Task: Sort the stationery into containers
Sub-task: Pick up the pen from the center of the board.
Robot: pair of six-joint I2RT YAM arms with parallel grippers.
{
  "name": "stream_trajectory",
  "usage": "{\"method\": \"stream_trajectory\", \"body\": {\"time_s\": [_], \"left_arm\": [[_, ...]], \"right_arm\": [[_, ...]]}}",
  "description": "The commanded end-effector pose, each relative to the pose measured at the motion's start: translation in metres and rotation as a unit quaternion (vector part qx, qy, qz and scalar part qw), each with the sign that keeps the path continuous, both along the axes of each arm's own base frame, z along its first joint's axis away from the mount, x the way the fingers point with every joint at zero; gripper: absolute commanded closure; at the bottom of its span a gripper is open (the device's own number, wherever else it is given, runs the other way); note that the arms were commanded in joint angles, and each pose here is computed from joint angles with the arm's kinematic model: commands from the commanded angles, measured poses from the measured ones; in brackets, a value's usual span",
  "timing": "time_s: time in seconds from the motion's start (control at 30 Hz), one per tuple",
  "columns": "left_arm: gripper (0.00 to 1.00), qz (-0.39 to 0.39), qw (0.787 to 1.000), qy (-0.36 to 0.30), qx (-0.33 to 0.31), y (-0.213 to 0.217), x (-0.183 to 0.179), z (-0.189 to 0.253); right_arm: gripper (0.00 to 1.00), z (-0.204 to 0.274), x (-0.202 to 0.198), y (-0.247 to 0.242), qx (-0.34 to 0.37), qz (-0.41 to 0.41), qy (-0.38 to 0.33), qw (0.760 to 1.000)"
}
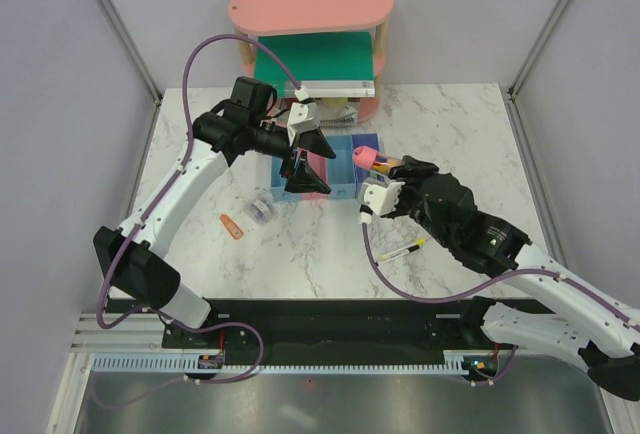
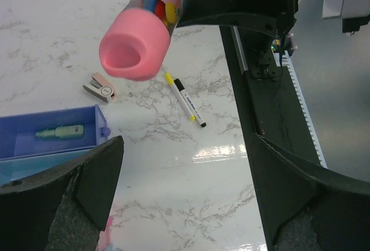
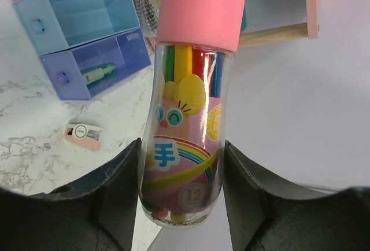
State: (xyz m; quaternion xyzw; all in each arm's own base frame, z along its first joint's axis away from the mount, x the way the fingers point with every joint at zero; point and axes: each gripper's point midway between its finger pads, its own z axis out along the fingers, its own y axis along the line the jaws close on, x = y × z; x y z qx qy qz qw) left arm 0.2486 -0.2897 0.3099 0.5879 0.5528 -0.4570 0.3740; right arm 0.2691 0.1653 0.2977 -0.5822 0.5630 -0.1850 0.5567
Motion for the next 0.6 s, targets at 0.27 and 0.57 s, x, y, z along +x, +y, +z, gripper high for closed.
{"method": "stream_trajectory", "body": {"time_s": [0.27, 0.57], "left_arm": [[0.03, -0.047, 0.997, -0.035, -0.047, -0.013, 0.000, 0.007], [0.03, -0.053, 0.996, -0.035, -0.057, -0.018, 0.005, 0.014]], "right_arm": [[1.00, 0.031, -0.013, 0.031, -0.002, 0.031, -0.075, 0.997], [1.00, 0.037, -0.021, 0.047, -0.011, 0.054, -0.092, 0.994]]}}
